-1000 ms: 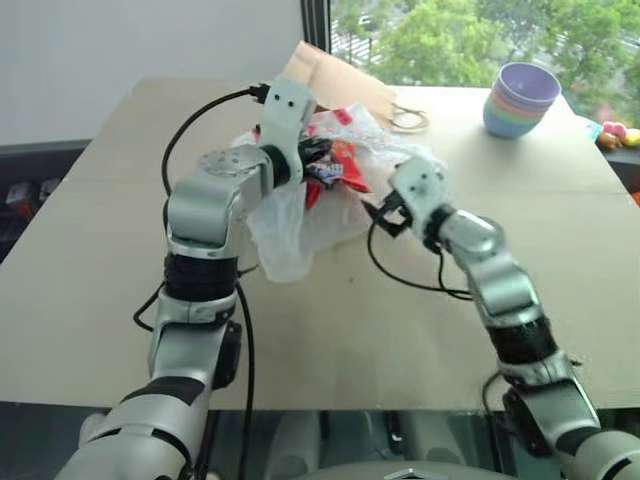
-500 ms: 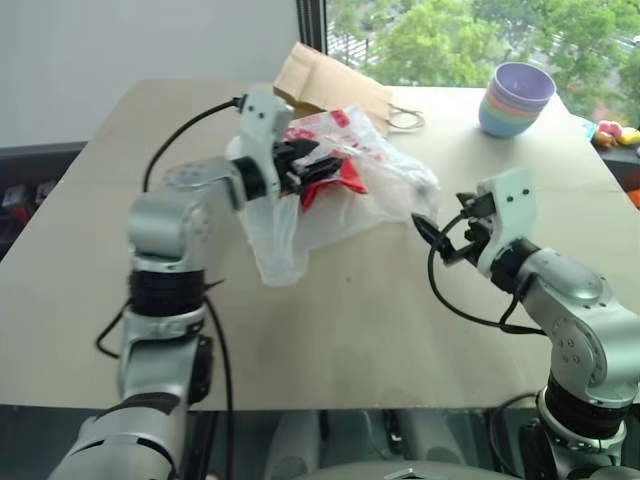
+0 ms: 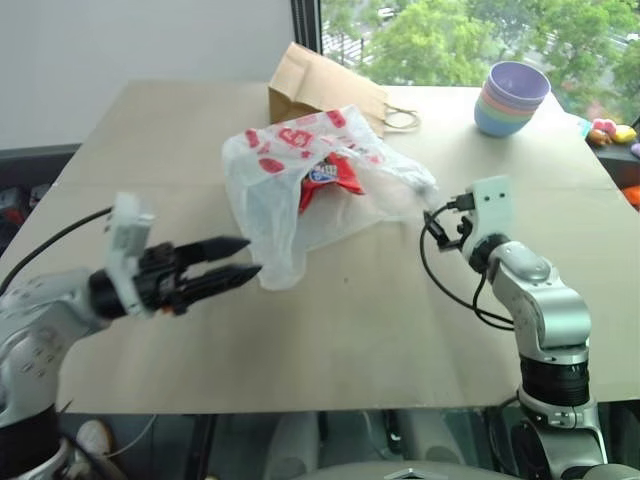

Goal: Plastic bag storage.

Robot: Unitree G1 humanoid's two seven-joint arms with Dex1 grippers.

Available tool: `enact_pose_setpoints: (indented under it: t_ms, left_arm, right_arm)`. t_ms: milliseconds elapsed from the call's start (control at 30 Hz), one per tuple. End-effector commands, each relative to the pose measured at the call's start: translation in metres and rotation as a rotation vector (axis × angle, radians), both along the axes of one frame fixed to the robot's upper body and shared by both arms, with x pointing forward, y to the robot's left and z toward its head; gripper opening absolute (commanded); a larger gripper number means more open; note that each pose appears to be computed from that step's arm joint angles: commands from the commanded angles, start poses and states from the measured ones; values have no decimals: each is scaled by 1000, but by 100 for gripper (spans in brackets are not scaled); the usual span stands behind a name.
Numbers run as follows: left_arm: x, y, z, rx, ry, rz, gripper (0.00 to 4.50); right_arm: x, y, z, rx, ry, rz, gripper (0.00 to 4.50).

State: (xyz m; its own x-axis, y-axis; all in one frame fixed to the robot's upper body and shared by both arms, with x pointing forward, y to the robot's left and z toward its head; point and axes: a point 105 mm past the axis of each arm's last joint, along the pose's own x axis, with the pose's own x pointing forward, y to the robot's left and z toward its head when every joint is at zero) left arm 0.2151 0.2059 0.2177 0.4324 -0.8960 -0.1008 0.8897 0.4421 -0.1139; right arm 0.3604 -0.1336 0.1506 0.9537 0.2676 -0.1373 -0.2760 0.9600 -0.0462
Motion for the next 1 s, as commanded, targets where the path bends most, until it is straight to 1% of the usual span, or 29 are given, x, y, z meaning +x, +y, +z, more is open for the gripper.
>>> enact_pose_setpoints:
  t_ms: [33, 67, 167, 200, 267, 333, 433, 500, 633, 667, 733, 800, 867, 900, 933, 967, 1000]
  left_arm:
    - [-16, -12, 15, 5, -47, -79, 302]
    - [-17, -15, 15, 4, -49, -85, 302]
    - [-15, -17, 11, 8, -60, -57, 302]
    - [-13, -17, 8, 12, -56, -36, 302]
    - [-5, -15, 0, 12, -53, 34, 302]
    - [2, -14, -15, 52, -41, 109, 302]
    - [4, -13, -40, 70, 33, 178, 302]
    - [10, -11, -54, 99, 55, 237, 302]
    - [17, -25, -71, 91, 112, 246, 302]
    - [22, -29, -77, 110, 120, 265, 302]
    - [37, -37, -80, 82, 119, 312, 302]
    - [53, -42, -86, 102, 112, 366, 302]
    - [60, -51, -87, 88, 94, 360, 302]
    - [65, -57, -87, 62, 97, 365, 251]
    - [67, -64, -85, 18, 102, 358, 221]
    - [69, -69, -83, -14, 103, 357, 173]
    - [69, -72, -77, -64, 101, 350, 138]
  right_arm:
    - [5, 0, 22, 26, -86, 21, 214]
    - [5, 1, 22, 26, -88, 26, 173]
    - [6, 2, 24, 26, -92, 42, 17]
    - [6, 2, 25, 25, -94, 45, 6]
    - [4, 2, 29, 24, -104, 52, 6]
    - [2, 3, 35, 18, -124, 68, 6]
    - [-2, 6, 41, 11, -139, 89, 6]
    - [-5, 8, 44, 8, -144, 97, 6]
    - [-8, 11, 49, 5, -153, 107, 6]
    - [-9, 12, 49, 5, -153, 108, 6]
    - [-10, 12, 50, 0, -153, 108, 6]
    - [-12, 13, 49, -3, -153, 109, 6]
    - [-13, 13, 50, -3, -153, 108, 6]
    - [-13, 12, 50, -2, -152, 106, 0]
    - [-13, 11, 50, -2, -152, 103, 0]
    - [-13, 9, 51, 1, -153, 97, 0]
    - [-12, 7, 53, 4, -157, 93, 0]
